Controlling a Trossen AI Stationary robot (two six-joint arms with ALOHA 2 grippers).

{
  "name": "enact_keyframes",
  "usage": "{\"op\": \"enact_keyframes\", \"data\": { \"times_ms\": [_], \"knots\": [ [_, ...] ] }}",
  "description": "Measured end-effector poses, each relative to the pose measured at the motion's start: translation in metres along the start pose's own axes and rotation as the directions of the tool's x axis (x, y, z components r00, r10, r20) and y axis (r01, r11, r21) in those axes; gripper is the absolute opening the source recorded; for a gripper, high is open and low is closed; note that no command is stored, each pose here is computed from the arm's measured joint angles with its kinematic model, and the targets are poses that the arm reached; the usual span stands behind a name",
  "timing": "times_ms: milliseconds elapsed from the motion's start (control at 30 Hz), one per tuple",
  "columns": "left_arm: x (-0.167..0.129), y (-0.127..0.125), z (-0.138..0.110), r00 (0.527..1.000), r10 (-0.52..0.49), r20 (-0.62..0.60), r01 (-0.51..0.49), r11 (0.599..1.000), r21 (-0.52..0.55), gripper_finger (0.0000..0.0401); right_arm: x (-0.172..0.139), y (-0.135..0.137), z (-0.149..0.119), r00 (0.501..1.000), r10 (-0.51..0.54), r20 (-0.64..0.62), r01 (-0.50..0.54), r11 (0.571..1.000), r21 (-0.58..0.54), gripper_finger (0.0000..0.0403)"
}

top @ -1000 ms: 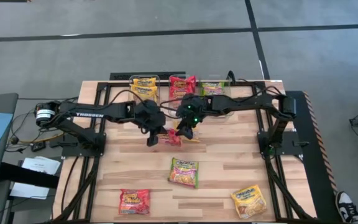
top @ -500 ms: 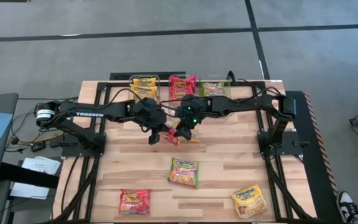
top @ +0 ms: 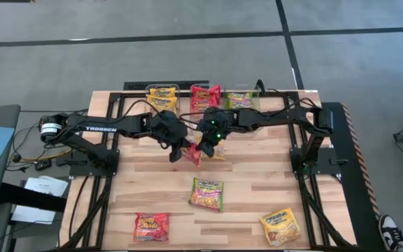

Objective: Sort Maruchan noodles
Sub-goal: Put the orange noodle pack into the middle transparent bin

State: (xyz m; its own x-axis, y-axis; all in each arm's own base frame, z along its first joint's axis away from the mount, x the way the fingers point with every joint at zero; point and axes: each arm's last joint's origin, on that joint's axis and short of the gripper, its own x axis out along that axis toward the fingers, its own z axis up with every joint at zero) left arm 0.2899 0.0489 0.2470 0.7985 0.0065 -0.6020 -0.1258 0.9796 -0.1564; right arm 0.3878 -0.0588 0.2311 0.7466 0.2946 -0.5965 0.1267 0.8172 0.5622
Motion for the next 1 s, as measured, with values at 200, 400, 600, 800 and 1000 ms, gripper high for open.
{"op": "enact_keyframes", "data": {
  "times_ms": [200, 400, 600, 800, 1000],
  "knots": [
    [0.0, 0.0, 0.0, 1.0, 0.006, -0.002, -0.006, 0.996, -0.095, 0.0, 0.0, 0.0, 0.0, 1.0, -0.005, 0.0, 0.005, 1.0, 0.023, 0.0011],
    [0.0, -0.001, 0.0, 0.999, -0.045, -0.005, 0.045, 0.994, -0.102, 0.0032, 0.0, 0.001, -0.001, 1.0, 0.002, -0.003, -0.002, 1.0, 0.024, 0.001],
    [-0.001, -0.002, 0.004, 0.999, -0.051, 0.019, 0.053, 0.982, -0.181, 0.0092, 0.001, 0.001, -0.003, 1.0, -0.006, -0.028, 0.007, 0.999, 0.034, 0.0009],
    [-0.01, 0.0, 0.023, 0.998, -0.056, 0.039, 0.062, 0.98, -0.19, 0.0118, 0.0, -0.001, -0.005, 0.999, -0.019, -0.051, 0.021, 0.999, 0.038, 0.0007],
    [-0.029, 0.004, 0.049, 0.999, -0.023, 0.024, 0.026, 0.99, -0.139, 0.0117, -0.003, -0.009, -0.006, 0.997, -0.035, -0.073, 0.036, 0.999, 0.022, 0.0007]
  ]
}}
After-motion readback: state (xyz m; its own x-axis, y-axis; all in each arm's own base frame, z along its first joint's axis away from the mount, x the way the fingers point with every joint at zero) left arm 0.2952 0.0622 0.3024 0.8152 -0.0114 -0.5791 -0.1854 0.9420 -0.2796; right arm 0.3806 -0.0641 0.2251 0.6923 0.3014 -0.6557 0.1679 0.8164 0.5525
